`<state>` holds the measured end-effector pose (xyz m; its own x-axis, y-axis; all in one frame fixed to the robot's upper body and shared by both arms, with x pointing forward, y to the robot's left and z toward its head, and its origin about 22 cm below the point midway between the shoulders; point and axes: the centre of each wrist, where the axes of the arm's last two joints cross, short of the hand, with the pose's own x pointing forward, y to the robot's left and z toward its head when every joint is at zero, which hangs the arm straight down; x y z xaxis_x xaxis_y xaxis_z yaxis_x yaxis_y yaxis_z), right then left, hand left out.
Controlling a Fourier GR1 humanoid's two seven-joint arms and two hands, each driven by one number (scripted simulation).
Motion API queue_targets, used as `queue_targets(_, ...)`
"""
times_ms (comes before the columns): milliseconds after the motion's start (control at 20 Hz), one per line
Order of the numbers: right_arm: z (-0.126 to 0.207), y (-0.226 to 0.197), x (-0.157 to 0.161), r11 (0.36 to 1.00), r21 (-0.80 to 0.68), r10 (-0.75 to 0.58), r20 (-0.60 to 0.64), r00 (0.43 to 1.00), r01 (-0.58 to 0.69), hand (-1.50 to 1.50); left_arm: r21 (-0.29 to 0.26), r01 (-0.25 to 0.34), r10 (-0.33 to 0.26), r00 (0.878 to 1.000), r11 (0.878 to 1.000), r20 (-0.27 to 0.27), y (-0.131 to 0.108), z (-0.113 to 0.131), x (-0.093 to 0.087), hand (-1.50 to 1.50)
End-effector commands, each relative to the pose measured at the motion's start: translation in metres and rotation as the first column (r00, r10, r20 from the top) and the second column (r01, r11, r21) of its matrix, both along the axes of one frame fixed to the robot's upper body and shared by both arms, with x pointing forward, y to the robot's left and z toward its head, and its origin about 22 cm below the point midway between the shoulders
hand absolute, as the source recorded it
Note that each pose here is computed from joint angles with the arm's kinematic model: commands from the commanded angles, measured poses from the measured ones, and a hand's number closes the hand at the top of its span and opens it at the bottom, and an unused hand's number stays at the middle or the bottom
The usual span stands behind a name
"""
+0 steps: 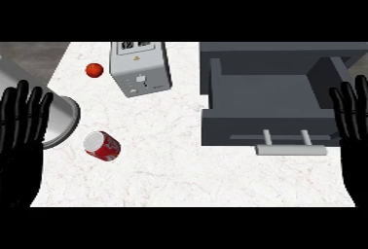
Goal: Pick up the can, place it into the drawer and close the drawer
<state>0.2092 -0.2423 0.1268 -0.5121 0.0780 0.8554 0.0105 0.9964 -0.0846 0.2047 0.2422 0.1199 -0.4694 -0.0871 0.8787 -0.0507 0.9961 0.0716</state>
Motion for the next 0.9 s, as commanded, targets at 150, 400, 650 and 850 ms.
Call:
queue_targets(150, -0.003, 0.000, -0.002, 0.999, 0.010, 0.037, -0.009, 0.999, -0.037, -1.50, 0.024, 0.303, -0.303, 0.952, 0.953, 0.031, 0.021, 0.010, -0.005, -1.50)
queue_targets(400, -0.023, -0.020, -0.012, 0.978, 0.035, -0.189, -0.286, 0.940, 0.207, -1.50, 0.044, 0.289, -0.259, 0.909, 0.956, -0.326, 0.066, -0.017, -0.002, -1.50)
queue_targets(650, -0.031, -0.021, -0.029, 0.975, 0.043, -0.195, -0.310, 0.931, 0.219, -1.50, 0.034, 0.325, -0.295, 0.893, 0.945, -0.341, 0.102, 0.016, -0.010, -1.50)
queue_targets(850, -0.019, -0.042, -0.053, 0.974, 0.026, -0.205, -0.300, 0.932, 0.223, -1.50, 0.035, 0.321, -0.289, 0.890, 0.946, -0.352, 0.123, 0.020, -0.030, -1.50)
